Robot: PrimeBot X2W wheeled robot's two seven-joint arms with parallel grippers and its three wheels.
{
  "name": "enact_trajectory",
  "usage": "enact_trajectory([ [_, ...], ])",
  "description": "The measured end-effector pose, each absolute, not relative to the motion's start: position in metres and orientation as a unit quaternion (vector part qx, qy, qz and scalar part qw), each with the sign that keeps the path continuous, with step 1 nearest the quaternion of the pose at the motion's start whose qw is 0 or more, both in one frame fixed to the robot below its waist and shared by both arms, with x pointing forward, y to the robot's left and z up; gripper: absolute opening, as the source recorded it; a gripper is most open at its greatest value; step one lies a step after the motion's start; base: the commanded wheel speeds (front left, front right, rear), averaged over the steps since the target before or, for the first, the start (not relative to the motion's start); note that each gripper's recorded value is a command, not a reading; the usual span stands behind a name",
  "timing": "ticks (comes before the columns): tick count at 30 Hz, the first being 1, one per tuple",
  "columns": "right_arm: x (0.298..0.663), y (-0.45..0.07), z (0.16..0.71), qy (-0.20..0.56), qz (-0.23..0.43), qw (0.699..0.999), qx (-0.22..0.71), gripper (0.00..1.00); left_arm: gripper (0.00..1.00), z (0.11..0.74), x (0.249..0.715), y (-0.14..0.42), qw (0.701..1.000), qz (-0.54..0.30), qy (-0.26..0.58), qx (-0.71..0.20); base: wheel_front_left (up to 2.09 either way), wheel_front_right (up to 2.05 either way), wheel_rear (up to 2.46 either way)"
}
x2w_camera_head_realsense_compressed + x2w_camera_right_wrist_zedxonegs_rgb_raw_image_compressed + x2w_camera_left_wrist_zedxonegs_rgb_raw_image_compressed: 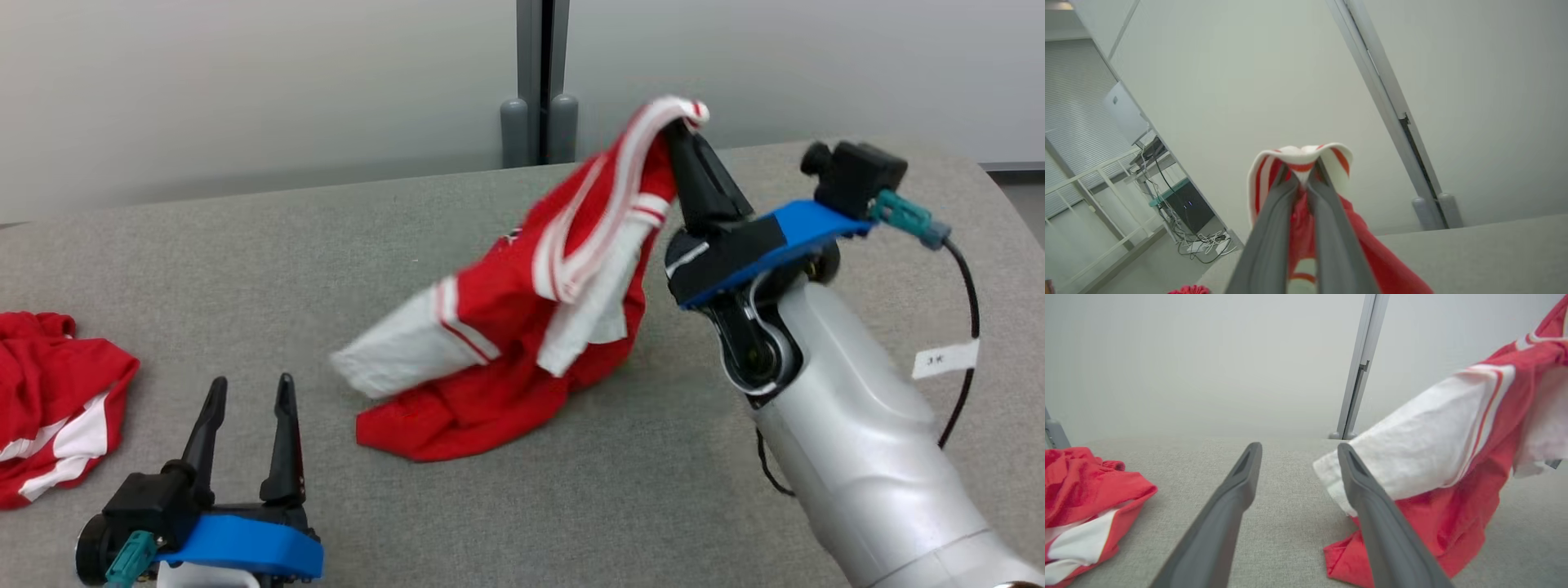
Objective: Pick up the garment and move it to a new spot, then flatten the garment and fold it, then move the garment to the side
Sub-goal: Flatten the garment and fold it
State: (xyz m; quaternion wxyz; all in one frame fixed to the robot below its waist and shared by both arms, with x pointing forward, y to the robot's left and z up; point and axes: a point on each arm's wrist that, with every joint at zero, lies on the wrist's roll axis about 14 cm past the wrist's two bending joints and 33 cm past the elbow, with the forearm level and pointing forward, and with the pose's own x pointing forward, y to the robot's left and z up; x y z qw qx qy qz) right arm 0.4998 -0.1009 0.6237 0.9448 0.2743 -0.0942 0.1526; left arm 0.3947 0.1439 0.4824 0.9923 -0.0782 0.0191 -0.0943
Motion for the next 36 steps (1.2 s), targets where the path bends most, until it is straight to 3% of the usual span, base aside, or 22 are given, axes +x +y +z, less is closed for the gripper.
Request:
enact_trajectory([
  [5,0.501,-0.16,0.52,0.024,0.029,0.969,0.245,0.0,1.0,0.48,0.402,0.134,0.99,-0.11,0.021,-0.082,0.0,0.0,0.0],
  [12,0.496,-0.212,0.463,0.093,-0.045,0.974,0.199,0.0,1.0,0.472,0.409,0.138,0.99,-0.111,0.032,-0.078,0.0,0.0,0.0],
  [13,0.496,-0.217,0.459,0.099,-0.047,0.977,0.182,0.05,1.0,0.471,0.41,0.139,0.99,-0.11,0.034,-0.078,0.0,0.0,0.0],
  [14,0.497,-0.221,0.456,0.105,-0.045,0.98,0.162,0.97,1.0,0.469,0.41,0.141,0.99,-0.108,0.035,-0.077,0.0,0.0,0.0],
  [20,0.483,-0.219,0.424,0.17,0.001,0.985,0.027,1.0,1.0,0.466,0.407,0.15,0.992,-0.096,0.04,-0.074,0.0,0.0,0.0],
  [28,0.472,-0.234,0.441,0.184,0.031,0.978,-0.092,1.0,1.0,0.476,0.391,0.153,0.993,-0.088,0.027,-0.074,0.0,0.0,0.0],
  [31,0.472,-0.214,0.46,0.143,0.057,0.982,-0.11,1.0,1.0,0.479,0.385,0.153,0.993,-0.087,0.023,-0.077,0.0,0.0,0.0],
  [36,0.449,-0.126,0.461,0.105,0.156,0.976,-0.115,1.0,1.0,0.483,0.381,0.151,0.993,-0.088,0.016,-0.079,0.0,0.0,0.0],
])
